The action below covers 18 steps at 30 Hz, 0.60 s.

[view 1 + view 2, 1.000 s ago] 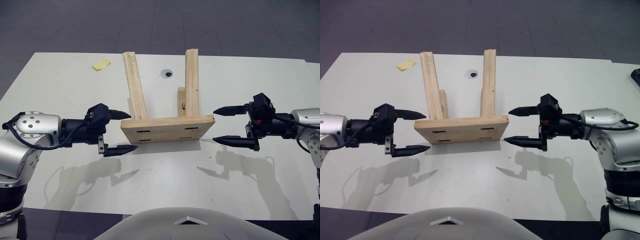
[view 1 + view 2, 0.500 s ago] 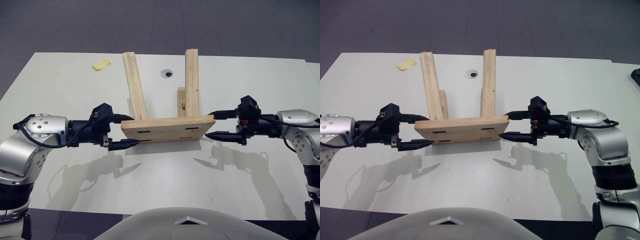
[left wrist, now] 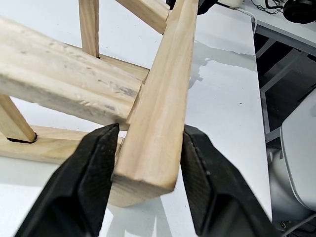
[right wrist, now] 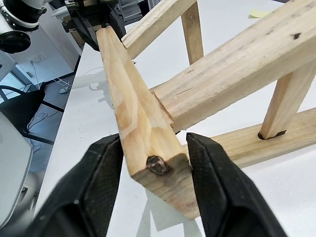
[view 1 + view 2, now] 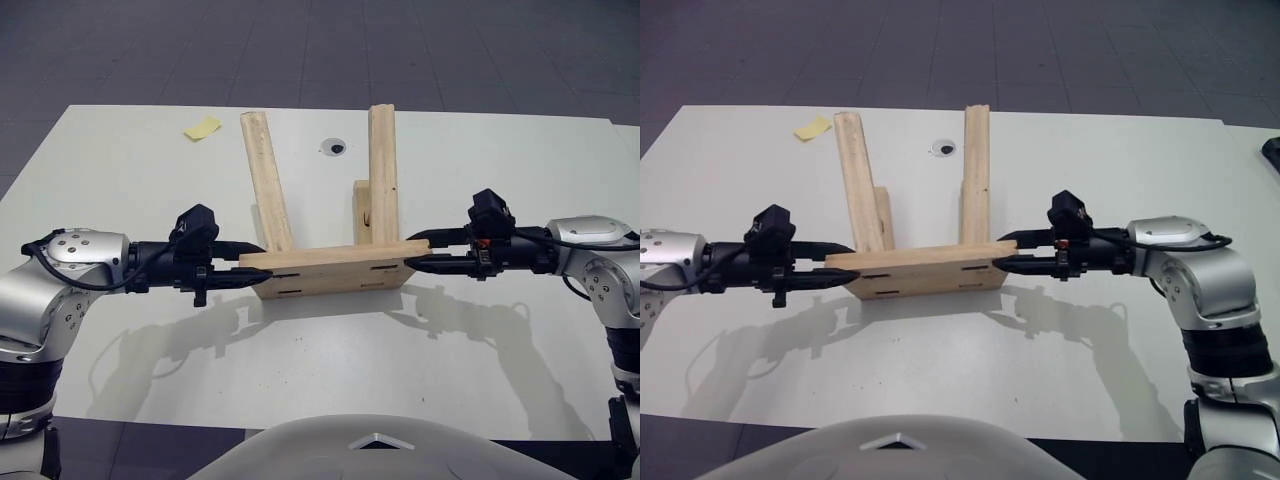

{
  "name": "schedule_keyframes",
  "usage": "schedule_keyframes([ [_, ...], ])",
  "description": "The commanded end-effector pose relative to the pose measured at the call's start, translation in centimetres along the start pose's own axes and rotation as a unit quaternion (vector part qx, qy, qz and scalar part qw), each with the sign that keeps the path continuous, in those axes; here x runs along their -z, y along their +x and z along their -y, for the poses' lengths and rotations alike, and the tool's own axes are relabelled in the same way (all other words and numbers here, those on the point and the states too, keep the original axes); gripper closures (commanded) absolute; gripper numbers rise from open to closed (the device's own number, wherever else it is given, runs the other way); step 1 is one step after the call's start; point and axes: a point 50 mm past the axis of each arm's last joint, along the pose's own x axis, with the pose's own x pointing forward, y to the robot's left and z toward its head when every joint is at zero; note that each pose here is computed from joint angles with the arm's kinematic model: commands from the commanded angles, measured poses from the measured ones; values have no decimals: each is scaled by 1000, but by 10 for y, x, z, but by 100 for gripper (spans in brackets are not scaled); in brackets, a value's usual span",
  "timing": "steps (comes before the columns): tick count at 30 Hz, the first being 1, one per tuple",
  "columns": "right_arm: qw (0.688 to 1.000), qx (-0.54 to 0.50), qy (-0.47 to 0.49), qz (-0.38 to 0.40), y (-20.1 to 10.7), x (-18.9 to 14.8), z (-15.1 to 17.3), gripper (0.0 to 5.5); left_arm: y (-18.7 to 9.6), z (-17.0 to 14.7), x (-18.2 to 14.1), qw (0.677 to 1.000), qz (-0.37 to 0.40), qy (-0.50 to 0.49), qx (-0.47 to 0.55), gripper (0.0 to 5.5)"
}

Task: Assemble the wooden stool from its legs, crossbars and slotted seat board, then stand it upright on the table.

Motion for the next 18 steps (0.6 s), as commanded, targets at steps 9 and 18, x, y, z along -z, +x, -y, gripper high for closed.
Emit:
schedule_keyframes([
  [9, 978, -198, 66, -3, 8, -114, -42, 370, -5, -1, -86, 964, 129, -85, 218, 362],
  [18, 958, -219, 136, 124, 29, -136, -32, 371, 13, -22, -129, 925, 230, -146, 264, 368],
])
